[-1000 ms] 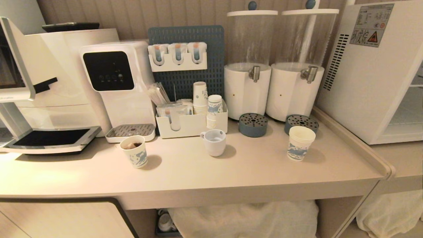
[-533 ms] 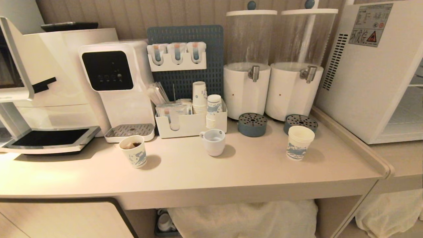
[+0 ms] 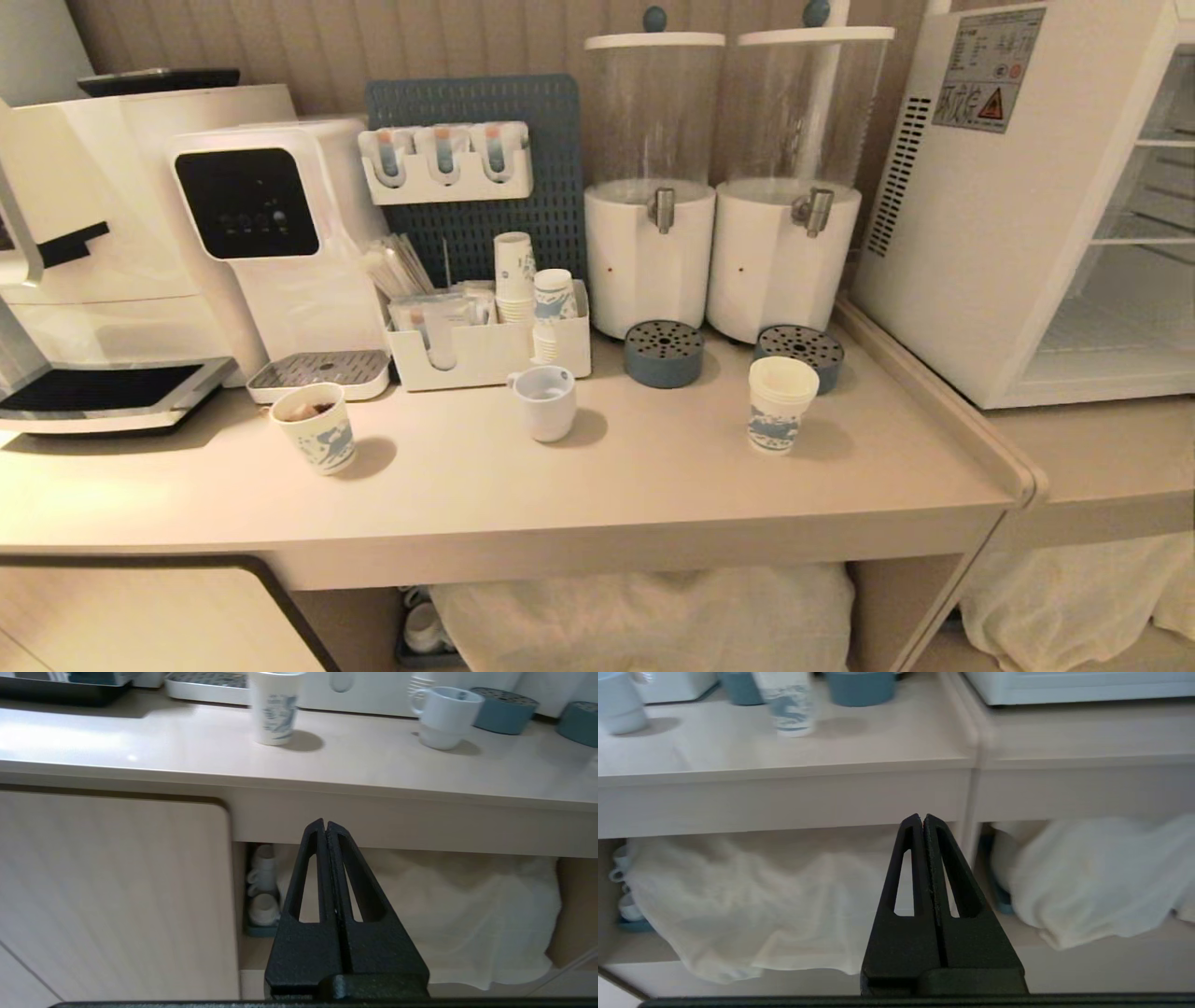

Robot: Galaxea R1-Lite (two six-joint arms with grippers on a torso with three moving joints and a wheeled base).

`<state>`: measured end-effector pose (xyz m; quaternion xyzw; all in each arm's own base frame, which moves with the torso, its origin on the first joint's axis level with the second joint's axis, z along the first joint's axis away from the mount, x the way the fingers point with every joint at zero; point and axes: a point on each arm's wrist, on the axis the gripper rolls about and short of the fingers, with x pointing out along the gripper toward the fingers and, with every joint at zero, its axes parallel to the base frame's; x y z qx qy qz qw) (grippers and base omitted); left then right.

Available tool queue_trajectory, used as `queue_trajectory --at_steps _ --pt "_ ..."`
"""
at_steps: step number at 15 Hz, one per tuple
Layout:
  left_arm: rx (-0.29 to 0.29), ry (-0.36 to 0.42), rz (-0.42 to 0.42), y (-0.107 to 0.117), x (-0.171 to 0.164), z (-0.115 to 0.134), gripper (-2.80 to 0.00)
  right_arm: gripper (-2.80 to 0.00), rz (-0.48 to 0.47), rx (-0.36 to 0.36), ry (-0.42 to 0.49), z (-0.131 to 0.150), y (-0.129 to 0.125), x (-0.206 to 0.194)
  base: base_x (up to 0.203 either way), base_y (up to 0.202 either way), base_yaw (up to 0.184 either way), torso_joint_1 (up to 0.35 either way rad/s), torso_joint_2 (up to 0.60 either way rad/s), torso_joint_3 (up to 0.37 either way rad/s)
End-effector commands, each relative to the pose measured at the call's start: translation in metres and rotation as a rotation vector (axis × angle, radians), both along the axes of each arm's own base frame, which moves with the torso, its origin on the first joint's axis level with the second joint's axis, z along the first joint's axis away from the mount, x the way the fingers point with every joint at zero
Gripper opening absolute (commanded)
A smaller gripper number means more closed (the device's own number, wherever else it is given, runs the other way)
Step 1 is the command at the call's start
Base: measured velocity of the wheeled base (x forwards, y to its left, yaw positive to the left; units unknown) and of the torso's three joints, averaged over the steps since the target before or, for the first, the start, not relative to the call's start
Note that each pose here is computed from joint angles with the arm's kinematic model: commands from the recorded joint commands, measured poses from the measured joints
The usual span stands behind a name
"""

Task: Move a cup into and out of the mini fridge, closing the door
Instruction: Close the freezer door

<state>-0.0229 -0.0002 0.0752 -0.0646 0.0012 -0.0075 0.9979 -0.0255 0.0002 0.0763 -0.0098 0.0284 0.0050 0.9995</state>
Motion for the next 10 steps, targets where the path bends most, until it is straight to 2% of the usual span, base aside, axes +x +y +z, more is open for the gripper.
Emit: queue_trajectory --at_steps 1,10 --pt "-0.001 0.037 0.001 0.0000 0.0026 -0.0112 -2.80 -2.80 0.001 0.000 0.001 -0.0001 0.0000 0.0001 0.000 -0.193 -0.002 0.003 0.00 0.002" --pt "-0.004 0.037 0.001 0.0000 0.0026 -0.0112 -2.80 -2.80 0.001 0.000 0.001 -0.0001 0.0000 0.0001 0.000 -0.194 0.000 0.003 0.00 0.002"
